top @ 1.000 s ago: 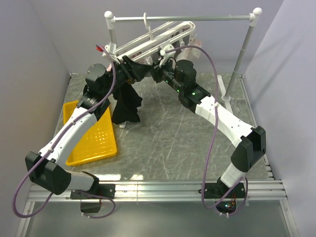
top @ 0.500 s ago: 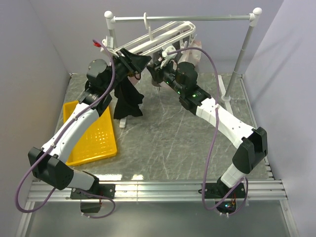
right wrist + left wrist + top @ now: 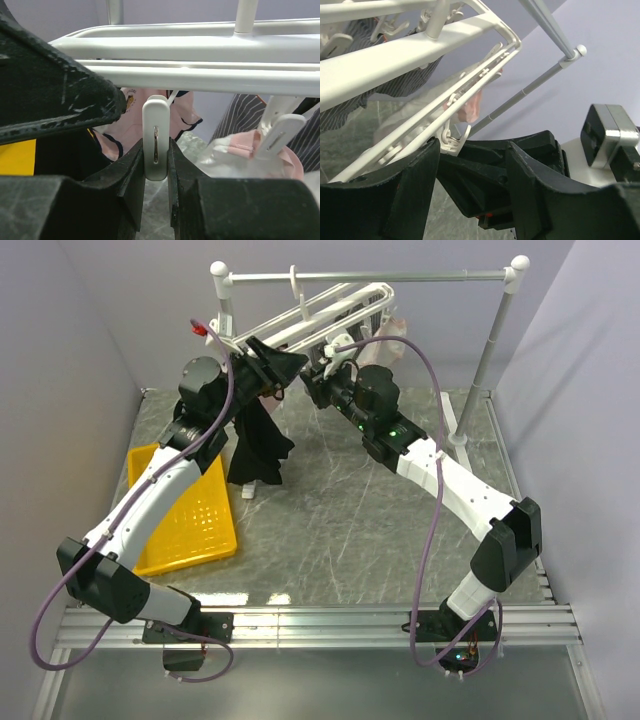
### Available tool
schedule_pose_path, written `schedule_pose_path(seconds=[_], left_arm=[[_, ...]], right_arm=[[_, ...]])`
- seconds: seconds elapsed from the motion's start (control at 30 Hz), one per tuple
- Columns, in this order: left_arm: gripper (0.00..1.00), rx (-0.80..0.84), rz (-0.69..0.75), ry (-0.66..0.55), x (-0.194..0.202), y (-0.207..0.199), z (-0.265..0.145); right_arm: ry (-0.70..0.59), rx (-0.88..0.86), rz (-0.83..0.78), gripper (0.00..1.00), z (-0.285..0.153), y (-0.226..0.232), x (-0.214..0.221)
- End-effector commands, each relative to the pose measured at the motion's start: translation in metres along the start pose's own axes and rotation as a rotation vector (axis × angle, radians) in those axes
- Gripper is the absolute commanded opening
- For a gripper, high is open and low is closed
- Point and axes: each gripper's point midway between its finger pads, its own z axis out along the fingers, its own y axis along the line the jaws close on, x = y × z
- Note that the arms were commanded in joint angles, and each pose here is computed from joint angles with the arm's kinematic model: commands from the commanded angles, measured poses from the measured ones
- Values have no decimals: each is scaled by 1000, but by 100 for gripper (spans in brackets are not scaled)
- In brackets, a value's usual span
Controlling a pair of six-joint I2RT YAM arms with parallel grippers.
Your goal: Clip the underwear to the hanger
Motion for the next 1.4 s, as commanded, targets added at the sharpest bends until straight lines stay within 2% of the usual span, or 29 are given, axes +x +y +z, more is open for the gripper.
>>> schedule_pose_path(seconds=[0.0, 0.13, 0.2, 0.4, 0.67, 0.93, 1.07, 1.17, 1.23, 1.27, 1.3, 1.37], left_arm=[[61, -190, -20, -87, -21, 39, 2], [56, -208, -80, -72, -16, 37, 6], [57, -222, -69, -104, -21, 39, 9], [59, -274, -84, -79, -5, 43, 8], [59, -343, -86, -107, -7, 57, 13], [60, -308, -95, -123, -9, 55, 18], [56, -284, -72, -140, -16, 50, 19], [48, -271, -64, -142, -20, 48, 19], [52, -258, -55, -121, -16, 47, 19], [61, -248, -50, -107, -12, 47, 19], [64, -214, -43, -109, -12, 43, 16], [68, -159, -16, -96, -10, 33, 11]], right_arm=[[-26, -33, -34, 0, -9, 18, -26], [-33, -40, -23, 0, -9, 24, -30], [-34, -53, -19, 0, -10, 27, -32], [-32, -25, -4, 0, -7, 27, -36], [-35, -48, 23, 0, -4, 41, -42], [-26, -69, 44, 0, -3, 46, -39], [-16, -78, 39, 0, -5, 48, -35], [-15, -72, 44, 0, -7, 46, -33], [-10, -71, 50, 0, -6, 47, -31], [-14, -67, 56, 0, -6, 46, -34], [-6, -63, 69, 0, -5, 45, -31], [-8, -62, 85, 0, -4, 42, -34]])
